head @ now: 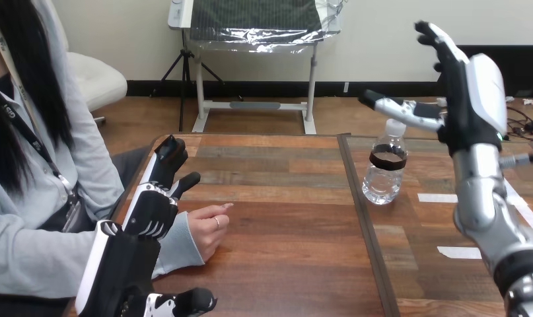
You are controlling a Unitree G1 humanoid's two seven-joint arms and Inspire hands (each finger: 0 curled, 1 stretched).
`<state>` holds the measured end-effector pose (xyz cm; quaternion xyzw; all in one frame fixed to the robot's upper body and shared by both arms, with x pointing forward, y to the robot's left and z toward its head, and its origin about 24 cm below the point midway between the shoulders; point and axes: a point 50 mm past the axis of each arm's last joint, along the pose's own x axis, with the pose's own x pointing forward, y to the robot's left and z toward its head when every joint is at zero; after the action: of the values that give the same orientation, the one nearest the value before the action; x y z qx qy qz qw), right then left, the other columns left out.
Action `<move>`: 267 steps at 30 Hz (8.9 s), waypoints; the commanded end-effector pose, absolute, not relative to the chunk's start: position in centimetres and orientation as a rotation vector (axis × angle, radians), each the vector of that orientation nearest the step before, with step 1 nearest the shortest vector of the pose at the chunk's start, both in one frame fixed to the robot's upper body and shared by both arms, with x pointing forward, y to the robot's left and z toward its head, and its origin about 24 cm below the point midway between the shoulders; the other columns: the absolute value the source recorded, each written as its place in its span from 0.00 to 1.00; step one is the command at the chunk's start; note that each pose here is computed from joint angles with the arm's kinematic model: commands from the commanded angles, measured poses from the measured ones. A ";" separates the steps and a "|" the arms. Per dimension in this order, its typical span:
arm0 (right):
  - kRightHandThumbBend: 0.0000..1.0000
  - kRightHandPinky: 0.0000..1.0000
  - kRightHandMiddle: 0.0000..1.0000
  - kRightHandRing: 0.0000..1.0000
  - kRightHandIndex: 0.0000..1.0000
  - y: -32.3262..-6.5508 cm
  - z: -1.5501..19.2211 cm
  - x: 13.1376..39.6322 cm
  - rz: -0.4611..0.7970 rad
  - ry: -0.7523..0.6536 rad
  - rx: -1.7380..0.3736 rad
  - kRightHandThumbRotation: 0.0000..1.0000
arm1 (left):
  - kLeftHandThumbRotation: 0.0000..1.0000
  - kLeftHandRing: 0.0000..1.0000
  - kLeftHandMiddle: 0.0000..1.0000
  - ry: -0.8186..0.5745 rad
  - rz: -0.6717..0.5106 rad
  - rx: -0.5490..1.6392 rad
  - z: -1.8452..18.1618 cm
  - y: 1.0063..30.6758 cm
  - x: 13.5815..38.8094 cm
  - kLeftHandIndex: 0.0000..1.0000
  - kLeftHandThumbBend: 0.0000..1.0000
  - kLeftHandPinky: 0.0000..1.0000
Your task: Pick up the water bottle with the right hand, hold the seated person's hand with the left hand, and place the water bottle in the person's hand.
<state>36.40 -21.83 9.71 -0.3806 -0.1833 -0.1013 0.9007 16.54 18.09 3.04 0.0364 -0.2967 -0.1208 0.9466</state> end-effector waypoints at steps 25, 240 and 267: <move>1.00 0.73 0.82 0.86 0.82 -20.7 15.2 40.0 -0.191 -0.354 -0.976 0.60 | 0.58 1.00 0.99 -0.662 -0.254 0.039 4.1 17.2 16.8 0.98 1.00 0.97; 1.00 0.33 0.66 0.54 0.72 -22.6 8.0 37.6 -0.031 -0.095 -1.199 0.69 | 0.54 0.96 0.95 -0.721 -0.224 -0.018 4.8 17.1 14.4 0.93 1.00 0.90; 0.98 0.22 0.34 0.28 0.35 -22.2 6.5 36.9 -0.058 -0.058 -1.054 0.02 | 0.59 0.94 0.95 -0.738 -0.218 0.010 4.8 17.2 14.3 0.93 1.00 0.86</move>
<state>36.70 -22.94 6.08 -0.5185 -0.0066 -0.0203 0.8548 13.24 17.20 3.66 0.0037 -0.3216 -0.1088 0.9406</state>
